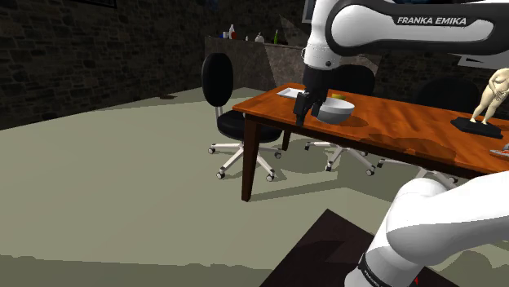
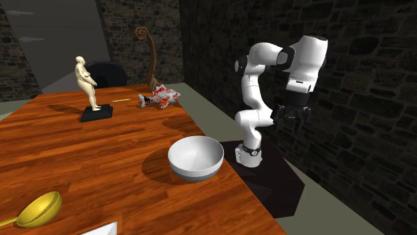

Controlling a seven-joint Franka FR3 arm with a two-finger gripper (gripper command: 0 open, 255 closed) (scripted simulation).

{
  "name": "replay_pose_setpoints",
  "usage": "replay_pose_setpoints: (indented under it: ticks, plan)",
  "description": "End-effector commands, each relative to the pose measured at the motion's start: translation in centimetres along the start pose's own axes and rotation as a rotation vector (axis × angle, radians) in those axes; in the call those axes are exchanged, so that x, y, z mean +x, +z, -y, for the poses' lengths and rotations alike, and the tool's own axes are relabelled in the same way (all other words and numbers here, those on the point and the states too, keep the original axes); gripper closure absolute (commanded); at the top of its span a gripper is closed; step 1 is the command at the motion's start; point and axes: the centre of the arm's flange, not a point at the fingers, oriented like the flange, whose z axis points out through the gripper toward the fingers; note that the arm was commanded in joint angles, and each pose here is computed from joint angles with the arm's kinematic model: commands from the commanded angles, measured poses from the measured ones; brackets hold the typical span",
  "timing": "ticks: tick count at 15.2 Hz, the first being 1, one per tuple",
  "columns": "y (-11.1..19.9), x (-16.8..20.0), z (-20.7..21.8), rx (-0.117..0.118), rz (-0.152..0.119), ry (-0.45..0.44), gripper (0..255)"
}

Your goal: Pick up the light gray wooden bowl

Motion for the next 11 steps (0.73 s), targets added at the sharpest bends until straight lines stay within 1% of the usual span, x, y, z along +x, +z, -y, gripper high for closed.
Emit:
replay_pose_setpoints:
  ticks: [1,11]
  plan:
    - [0.0,0.0,0.0,0.000,0.000,0.000,0]
    - [2.1,1.6,-12.5,-0.029,0.007,-0.050,0]
